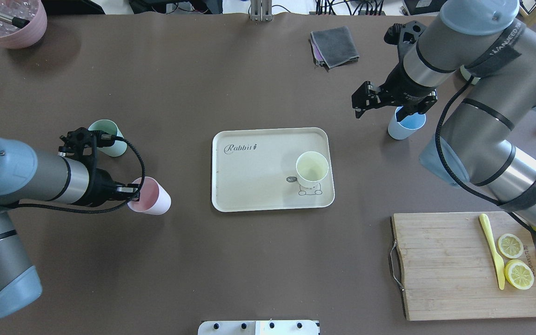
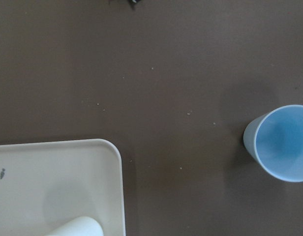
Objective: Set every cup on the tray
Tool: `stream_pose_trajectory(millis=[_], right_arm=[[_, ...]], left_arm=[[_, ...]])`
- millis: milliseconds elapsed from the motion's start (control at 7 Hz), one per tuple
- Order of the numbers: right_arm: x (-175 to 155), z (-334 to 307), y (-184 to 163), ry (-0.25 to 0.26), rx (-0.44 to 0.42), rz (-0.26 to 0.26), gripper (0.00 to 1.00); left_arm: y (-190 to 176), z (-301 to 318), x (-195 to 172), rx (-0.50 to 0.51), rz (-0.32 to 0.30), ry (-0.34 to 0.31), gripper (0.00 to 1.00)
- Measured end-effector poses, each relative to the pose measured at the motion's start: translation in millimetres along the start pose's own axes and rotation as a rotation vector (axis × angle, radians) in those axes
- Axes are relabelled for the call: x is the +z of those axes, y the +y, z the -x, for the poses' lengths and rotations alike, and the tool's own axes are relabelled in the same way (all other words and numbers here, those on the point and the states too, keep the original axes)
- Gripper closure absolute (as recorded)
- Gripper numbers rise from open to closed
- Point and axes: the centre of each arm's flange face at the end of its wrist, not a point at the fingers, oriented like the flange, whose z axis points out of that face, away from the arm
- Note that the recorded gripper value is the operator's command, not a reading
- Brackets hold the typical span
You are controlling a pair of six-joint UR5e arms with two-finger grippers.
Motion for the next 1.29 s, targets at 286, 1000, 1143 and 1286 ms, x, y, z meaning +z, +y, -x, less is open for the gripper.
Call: stream_pose_trajectory(millis=[286,1000,1143,1286], right_arm=[[0,-43,-14,0.038,-0.043,-0.008,0.0],[12,-122,-29,0.11,-0.066,0.007,0.0],[19,-130,-33,0.123,-0.056,0.017,0.0],[26,-137,-35,0.135,-0.048,0.028,0.0]], left_arm=[[-30,-80,-2,-0.05,0.01,-0.027,1.0],[-60,-146,41,-0.087,0.014,-0.062,1.0],[-56,-153,51,-0.083,0.011,-0.072,1.0],[-49,-157,58,-0.077,0.014,-0.078,1.0]])
